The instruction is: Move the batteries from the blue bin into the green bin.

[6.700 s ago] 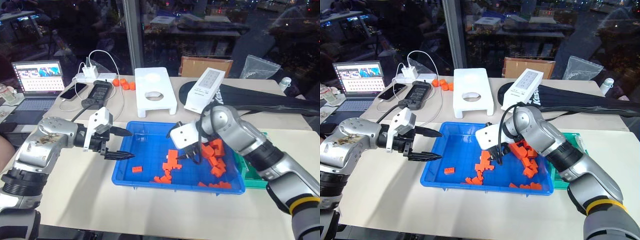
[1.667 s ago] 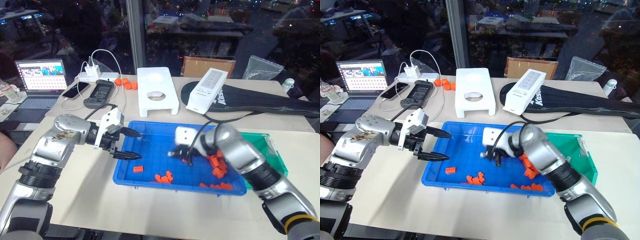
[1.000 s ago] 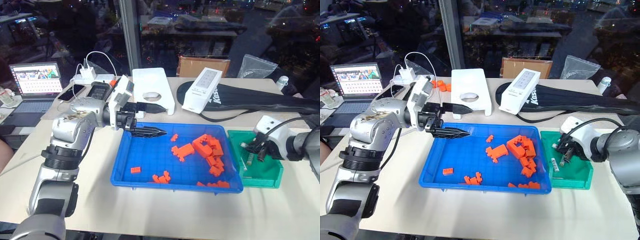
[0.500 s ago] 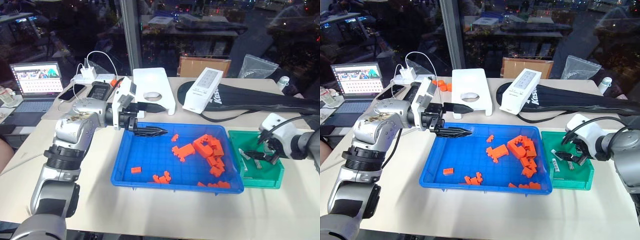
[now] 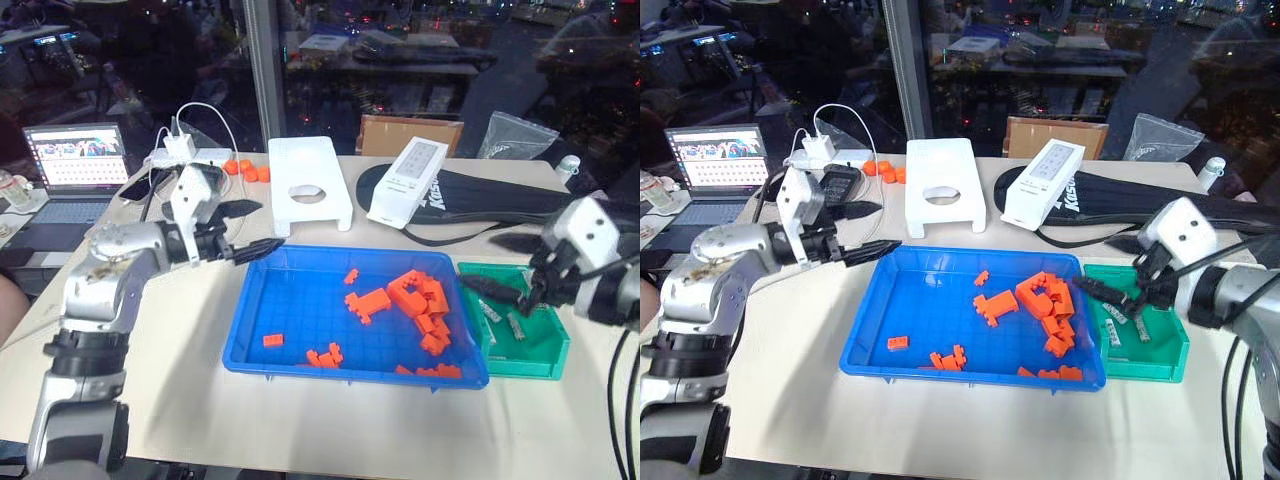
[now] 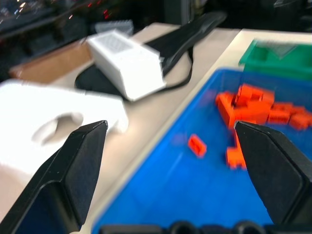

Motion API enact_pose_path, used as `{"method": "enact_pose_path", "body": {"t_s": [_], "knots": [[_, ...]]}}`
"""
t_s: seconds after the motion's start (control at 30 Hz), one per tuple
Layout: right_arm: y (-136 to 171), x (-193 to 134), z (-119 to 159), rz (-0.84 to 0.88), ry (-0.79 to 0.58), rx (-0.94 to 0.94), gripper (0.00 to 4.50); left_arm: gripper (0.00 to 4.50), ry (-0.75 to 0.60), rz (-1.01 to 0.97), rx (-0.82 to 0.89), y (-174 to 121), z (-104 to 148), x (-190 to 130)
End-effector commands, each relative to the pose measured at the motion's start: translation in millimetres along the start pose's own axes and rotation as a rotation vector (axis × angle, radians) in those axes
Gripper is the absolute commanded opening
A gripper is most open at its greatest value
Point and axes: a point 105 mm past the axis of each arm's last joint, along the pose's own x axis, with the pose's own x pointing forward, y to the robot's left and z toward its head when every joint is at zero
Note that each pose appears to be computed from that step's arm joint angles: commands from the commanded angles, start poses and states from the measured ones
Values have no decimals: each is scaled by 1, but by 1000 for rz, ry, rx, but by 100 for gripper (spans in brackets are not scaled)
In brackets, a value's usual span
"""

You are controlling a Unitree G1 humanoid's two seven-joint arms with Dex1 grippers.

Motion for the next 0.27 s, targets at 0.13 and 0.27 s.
{"method": "enact_pose_path", "body": {"t_s": [0.13, 0.27], "knots": [[-7, -6, -14, -88, 49, -7, 448, 450, 70, 55, -47, 5, -15, -15], [-13, -7, -18, -118, 40, 2, 448, 450, 85, 69, -71, 5, -24, -11]]}}
